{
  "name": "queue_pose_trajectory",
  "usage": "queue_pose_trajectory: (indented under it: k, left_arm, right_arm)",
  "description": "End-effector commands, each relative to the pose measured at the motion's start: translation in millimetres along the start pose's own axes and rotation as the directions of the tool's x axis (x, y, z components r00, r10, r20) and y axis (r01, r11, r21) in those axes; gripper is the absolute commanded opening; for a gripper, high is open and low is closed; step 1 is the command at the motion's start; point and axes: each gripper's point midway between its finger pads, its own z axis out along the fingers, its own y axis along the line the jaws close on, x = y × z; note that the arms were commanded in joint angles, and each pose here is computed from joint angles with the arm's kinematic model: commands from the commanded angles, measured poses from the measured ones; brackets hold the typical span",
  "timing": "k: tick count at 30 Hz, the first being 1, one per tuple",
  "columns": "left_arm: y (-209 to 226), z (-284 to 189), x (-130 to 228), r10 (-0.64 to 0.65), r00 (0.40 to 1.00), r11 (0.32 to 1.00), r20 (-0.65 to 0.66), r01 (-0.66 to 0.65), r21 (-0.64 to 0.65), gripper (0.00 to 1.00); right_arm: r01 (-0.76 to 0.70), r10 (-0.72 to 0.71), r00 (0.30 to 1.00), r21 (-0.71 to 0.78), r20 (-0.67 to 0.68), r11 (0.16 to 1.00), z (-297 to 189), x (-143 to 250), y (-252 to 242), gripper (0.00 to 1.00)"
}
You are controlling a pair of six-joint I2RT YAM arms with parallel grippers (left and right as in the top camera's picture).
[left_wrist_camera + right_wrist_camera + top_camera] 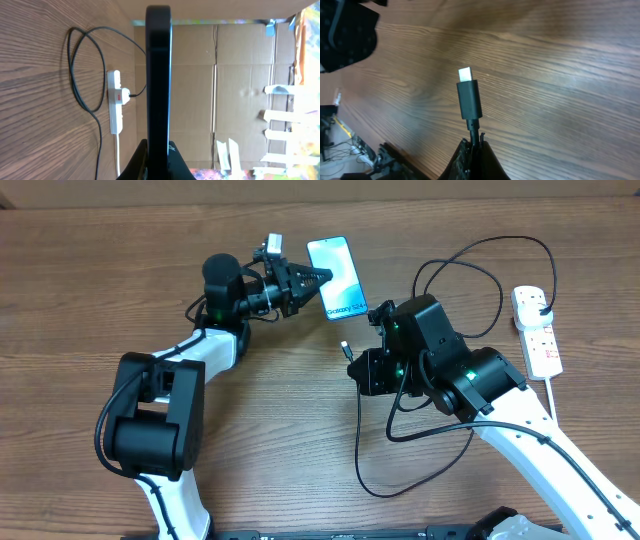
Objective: Plug charger to phone and switch on socket
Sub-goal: 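Carry the plug with the right gripper up under the phone's bottom port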
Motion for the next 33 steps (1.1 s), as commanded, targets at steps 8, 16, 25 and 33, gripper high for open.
queue_pose_trajectory:
  k: [8,16,25,33]
  left_arm:
    - [-17,-10,-7,0.022,0.999,0.999,-0.024,-0.021,0.032,0.04]
    - [-24,-10,-7,0.062,0.998,0.997,-0.021,-0.061,0.053,0.04]
    - [-24,-10,-7,0.063,0.998,0.997,-0.022,-0.061,0.053,0.04]
    - [-24,-10,-6,0.062,0.998,0.997,-0.026,-0.061,0.053,0.04]
  right_arm:
    - [0.006,-0.005,1.000,-0.034,0.004,0.999,8,-5,4,0.04]
    - [-0.003,0.004,1.000,-0.031,0.014,1.000,39,-21,-3,0.04]
    - [-0.045,0.045,0.996,0.002,0.079,0.999,35,-38,-17,0.04]
    - [-0.044,0.044,0.995,0.005,0.086,0.999,41,-42,-19,0.04]
